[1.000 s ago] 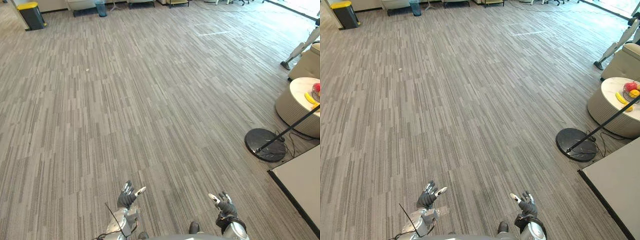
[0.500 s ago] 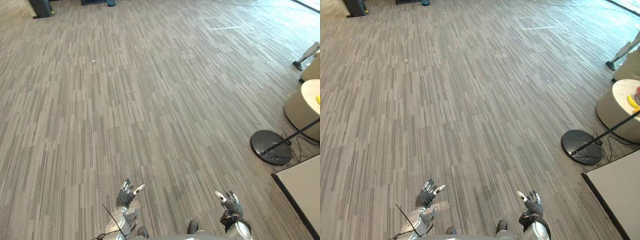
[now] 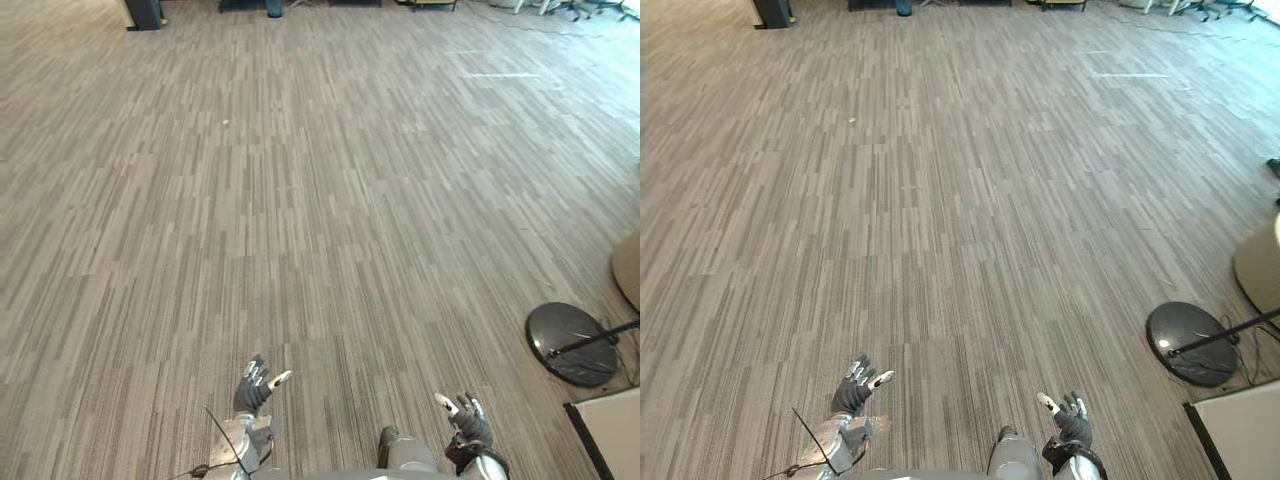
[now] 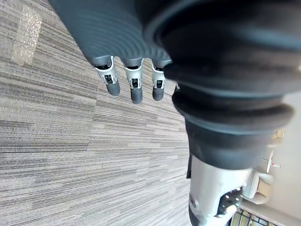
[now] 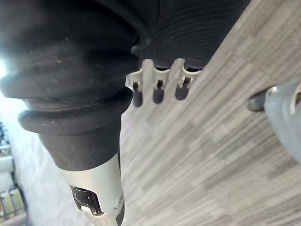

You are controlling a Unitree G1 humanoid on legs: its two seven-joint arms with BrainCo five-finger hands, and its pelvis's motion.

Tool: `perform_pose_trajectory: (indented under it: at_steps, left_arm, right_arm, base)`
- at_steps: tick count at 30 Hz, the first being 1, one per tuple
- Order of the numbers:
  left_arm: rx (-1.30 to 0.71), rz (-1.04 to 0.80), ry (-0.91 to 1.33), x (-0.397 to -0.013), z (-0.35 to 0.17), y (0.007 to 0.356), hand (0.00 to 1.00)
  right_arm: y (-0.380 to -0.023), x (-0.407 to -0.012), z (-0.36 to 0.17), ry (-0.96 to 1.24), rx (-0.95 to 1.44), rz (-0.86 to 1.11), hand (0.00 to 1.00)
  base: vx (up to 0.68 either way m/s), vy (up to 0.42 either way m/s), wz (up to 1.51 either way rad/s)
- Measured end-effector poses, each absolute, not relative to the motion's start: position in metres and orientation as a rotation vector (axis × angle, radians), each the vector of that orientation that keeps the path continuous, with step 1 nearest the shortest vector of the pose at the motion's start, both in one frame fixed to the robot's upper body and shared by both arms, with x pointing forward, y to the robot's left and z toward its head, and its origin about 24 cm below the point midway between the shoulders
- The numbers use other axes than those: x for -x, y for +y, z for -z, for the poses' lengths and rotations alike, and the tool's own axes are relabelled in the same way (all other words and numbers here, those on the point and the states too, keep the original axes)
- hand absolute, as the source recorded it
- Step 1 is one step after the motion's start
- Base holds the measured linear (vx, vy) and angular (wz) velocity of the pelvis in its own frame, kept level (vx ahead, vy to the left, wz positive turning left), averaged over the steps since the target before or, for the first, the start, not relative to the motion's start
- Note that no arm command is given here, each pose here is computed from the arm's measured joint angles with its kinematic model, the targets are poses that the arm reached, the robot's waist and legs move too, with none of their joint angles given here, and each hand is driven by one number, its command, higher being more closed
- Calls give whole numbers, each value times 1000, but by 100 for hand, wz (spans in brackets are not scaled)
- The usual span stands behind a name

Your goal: Organize washtable

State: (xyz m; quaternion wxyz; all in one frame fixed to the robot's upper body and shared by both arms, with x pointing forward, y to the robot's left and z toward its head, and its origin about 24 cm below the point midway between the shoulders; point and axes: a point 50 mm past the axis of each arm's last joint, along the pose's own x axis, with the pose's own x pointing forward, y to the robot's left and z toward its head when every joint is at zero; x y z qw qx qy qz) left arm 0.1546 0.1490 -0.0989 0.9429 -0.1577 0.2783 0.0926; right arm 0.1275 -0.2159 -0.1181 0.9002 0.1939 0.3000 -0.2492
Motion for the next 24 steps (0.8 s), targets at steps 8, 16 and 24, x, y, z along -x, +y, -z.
perform_pose_trajectory:
  at_steps: [8,16,24]
  left_arm:
    - [324,-184,563,-158,98,148,0]
    - [277,-201,599,-144,104,163,0]
    - [281,-216,667,-132,115,160,0]
  right_arm:
    - [-229,-135,111,566,-424,570,0]
    - [-206,-120,128,672,-455,560,0]
    - [-204,-120,130,702,-371,496,0]
  base:
    - [131,36,12]
    - [40,60,-14]
    - [-49,-16,-10]
